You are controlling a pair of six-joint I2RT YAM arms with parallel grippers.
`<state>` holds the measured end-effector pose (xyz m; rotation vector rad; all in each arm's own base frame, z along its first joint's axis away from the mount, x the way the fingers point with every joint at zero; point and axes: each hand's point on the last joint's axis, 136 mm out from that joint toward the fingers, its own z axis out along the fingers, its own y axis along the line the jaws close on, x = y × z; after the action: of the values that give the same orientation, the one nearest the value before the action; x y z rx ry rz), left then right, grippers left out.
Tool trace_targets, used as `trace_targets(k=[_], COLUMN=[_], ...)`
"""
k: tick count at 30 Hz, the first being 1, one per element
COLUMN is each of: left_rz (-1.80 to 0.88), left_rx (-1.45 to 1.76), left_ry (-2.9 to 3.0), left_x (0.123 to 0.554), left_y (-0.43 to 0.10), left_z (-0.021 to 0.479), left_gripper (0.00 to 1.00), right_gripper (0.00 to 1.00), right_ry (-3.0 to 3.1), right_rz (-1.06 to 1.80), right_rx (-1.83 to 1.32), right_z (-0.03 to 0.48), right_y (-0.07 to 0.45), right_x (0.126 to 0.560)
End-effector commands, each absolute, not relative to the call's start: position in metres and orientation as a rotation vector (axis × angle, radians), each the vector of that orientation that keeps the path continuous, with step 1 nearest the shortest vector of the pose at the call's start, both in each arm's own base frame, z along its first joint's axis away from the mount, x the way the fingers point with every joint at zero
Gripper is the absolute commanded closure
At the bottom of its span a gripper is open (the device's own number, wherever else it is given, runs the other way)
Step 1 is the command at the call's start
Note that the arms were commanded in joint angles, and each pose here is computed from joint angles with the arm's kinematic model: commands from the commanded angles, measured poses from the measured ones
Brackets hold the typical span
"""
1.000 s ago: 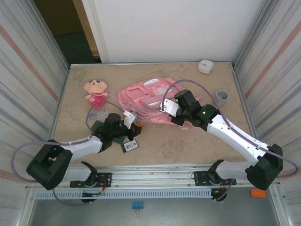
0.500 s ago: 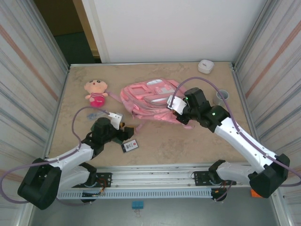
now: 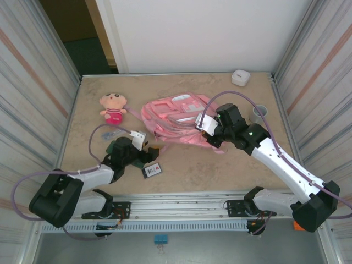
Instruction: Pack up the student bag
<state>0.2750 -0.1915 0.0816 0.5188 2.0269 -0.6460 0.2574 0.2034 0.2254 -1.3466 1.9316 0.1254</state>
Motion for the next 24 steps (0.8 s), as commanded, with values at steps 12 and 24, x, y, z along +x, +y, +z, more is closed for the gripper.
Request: trace_targets(k=[12, 24], left_rz=[-0.632, -0.772], left_rx=[0.606, 0.733], left_ry=[1.816, 1.785], left_x=[0.312, 0.296], left_y=[-0.216, -0.237], left_z=[0.112, 0.116], left_gripper=[0.40, 0.93], right_gripper=[1.00, 1.00], right_ry=[1.757, 1.783], right_rz=[0.197, 0.165], right_rx=[-1.233, -1.162], right_z=[0.289, 0.282], right_y=[0.216, 0.207], right_x=[0.256, 0.262])
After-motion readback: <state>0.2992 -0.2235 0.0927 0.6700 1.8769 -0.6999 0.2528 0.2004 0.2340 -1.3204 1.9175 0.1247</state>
